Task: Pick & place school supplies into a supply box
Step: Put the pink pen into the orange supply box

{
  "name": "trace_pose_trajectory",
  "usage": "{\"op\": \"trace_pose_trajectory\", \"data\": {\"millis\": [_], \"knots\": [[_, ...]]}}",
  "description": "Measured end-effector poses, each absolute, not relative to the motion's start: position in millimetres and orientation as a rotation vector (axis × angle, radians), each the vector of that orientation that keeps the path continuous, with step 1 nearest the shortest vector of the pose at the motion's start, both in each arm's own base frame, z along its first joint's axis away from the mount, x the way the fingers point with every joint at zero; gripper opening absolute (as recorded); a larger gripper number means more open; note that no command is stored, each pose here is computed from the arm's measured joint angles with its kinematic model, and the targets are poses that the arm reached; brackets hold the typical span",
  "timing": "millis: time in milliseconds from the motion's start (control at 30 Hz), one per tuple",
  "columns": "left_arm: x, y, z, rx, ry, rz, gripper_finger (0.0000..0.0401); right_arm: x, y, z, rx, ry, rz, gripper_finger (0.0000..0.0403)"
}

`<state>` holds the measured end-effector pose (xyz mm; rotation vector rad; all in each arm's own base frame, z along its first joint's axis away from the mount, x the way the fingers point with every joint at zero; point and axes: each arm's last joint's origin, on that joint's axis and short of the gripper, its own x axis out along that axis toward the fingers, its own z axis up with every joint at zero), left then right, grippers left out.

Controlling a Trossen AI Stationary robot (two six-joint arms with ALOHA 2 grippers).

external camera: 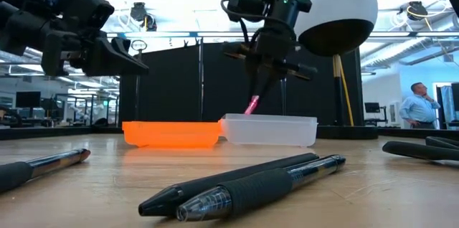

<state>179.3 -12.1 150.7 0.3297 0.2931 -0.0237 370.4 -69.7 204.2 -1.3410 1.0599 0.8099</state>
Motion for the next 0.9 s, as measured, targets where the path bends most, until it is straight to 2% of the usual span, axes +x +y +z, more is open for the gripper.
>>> {"op": "trace_pose_trajectory", "data": {"millis": [133,233,667,900], "knots": [[179,-12,149,0.340,0.307,-0.027,0.0049,366,-67,194,-1.387,1.064,0.861,0.0042],[179,-12,149,0.341,0.313,-0.028,0.0049,367,-68,187,-1.429,1.050,0.830,0.0042],[179,-12,149,0.343,0.312,-0.028,0.0049,354,-79,161,-1.411,1.069,0.831,0.0044],[179,-12,149,0.342,0.312,-0.028,0.0049,353,-77,153,-1.393,0.998,0.803,0.0087]]}}
